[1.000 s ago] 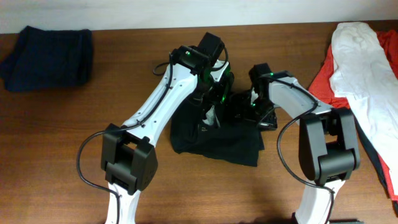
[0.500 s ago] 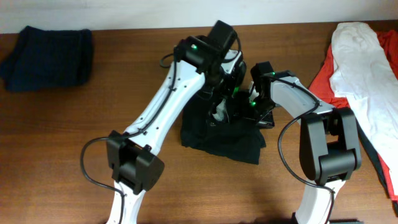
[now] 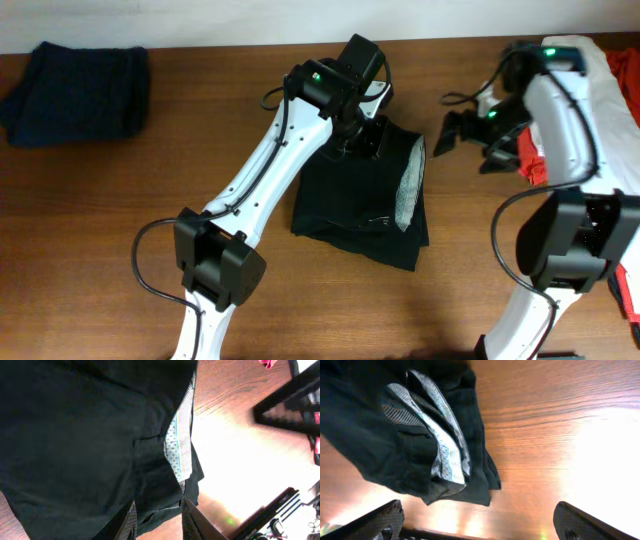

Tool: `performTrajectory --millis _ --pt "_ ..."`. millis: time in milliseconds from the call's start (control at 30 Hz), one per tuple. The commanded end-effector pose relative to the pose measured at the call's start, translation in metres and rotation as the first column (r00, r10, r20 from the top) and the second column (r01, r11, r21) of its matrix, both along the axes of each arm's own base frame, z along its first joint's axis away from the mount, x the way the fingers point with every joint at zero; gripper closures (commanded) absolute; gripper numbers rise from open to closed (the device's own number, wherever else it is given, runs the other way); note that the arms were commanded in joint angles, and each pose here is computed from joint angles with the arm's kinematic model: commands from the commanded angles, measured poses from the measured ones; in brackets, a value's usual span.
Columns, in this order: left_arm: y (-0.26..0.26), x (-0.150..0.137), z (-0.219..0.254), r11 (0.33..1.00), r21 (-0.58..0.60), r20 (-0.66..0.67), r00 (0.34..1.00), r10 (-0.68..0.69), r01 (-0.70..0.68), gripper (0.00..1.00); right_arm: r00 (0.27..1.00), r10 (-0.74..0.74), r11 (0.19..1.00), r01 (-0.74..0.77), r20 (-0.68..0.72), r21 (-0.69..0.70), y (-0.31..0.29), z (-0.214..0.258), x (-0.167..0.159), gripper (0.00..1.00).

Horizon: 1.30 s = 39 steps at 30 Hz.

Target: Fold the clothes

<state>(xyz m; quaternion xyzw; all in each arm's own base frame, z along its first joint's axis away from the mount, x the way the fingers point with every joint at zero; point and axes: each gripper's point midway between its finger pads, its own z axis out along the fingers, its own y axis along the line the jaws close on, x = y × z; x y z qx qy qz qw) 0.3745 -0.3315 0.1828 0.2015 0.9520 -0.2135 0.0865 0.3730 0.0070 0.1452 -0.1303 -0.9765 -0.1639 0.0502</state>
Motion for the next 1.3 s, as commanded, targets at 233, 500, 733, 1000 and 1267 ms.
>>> performTrajectory --millis 233,500,733,1000,1267 --pt "0.077 0.025 -0.029 0.969 0.198 -0.05 0.986 0.158 -0.145 0.77 0.934 0.264 0.898 -0.329 0.242 0.292 0.055 0.056 -0.014 0.27" --pt "0.12 0.005 -0.066 0.934 0.324 -0.225 0.947 0.23 -0.15 0.99 0.892 0.24 0.915 -0.34 0.384 0.218 0.088 0.044 0.037 0.92" --pt "0.12 0.013 -0.096 0.932 0.329 -0.206 0.951 0.23 -0.154 0.98 0.899 0.264 0.939 -0.323 0.35 0.121 0.1 -0.044 0.062 0.96" --pt "0.14 -0.03 -0.168 0.896 0.435 -0.318 0.916 0.243 -0.087 0.97 0.985 0.07 0.974 -0.033 0.159 -0.225 0.003 -0.12 0.07 0.92" --pt "0.14 -0.038 -0.185 0.902 0.425 -0.338 0.909 0.242 -0.082 0.97 0.993 0.022 0.991 -0.006 0.118 -0.137 -0.016 -0.032 0.053 0.96"
